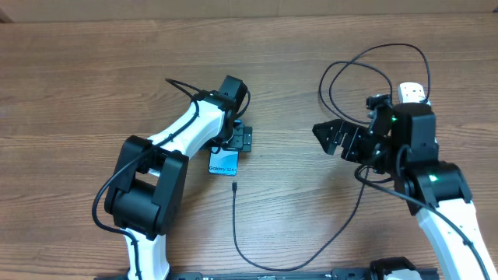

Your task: Plug charger to phone and switch on socket

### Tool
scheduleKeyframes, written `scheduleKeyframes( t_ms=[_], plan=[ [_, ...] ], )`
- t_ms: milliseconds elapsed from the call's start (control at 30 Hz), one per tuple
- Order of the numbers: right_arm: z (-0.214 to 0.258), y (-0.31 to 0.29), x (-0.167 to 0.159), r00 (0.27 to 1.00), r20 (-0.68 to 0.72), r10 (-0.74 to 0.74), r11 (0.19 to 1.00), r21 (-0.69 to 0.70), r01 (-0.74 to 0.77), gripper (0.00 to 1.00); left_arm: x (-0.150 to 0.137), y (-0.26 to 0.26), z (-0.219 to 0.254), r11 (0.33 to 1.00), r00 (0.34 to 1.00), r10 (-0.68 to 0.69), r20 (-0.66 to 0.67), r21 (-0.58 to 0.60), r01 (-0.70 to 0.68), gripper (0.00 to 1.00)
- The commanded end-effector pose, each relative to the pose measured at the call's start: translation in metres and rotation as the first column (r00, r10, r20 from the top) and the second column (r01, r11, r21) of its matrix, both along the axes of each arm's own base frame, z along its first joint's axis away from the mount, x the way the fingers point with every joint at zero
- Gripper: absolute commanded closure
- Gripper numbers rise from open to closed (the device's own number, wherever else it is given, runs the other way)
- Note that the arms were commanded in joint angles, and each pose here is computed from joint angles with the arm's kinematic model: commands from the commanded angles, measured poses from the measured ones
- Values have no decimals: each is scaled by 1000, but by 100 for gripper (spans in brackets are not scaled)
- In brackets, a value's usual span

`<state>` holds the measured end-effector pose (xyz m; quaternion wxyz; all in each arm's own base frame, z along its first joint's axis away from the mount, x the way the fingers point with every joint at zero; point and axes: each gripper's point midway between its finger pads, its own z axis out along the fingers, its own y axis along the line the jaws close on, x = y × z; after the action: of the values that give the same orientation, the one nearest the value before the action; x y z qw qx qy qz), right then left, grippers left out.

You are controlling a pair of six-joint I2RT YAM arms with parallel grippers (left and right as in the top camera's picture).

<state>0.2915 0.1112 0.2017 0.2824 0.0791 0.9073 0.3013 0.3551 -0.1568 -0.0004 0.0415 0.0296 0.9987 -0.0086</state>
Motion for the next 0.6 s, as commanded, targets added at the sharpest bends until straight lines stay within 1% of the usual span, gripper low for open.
scheduleKeyframes(
  t_ms=[0,367,467,567],
  plan=[
    [-5,3,3,999,-49,2,1000,6,-1,0,-15,-5,-14,999,998,-15,-67,-45,12,0],
    [-64,2,-3,957,-290,-4,1000,-26,-4,0,-12,-6,-13,999,998,-15,-58,-48,12,0],
    [-75,2,-2,944,-330,-5,1000,-31,-5,0,-11,-6,-13,999,998,-15,-53,-50,13,2],
    [-85,2,-3,931,-366,-7,999,-36,-7,0,-10,-7,-13,999,999,-15,-48,-53,12,8]
  ],
)
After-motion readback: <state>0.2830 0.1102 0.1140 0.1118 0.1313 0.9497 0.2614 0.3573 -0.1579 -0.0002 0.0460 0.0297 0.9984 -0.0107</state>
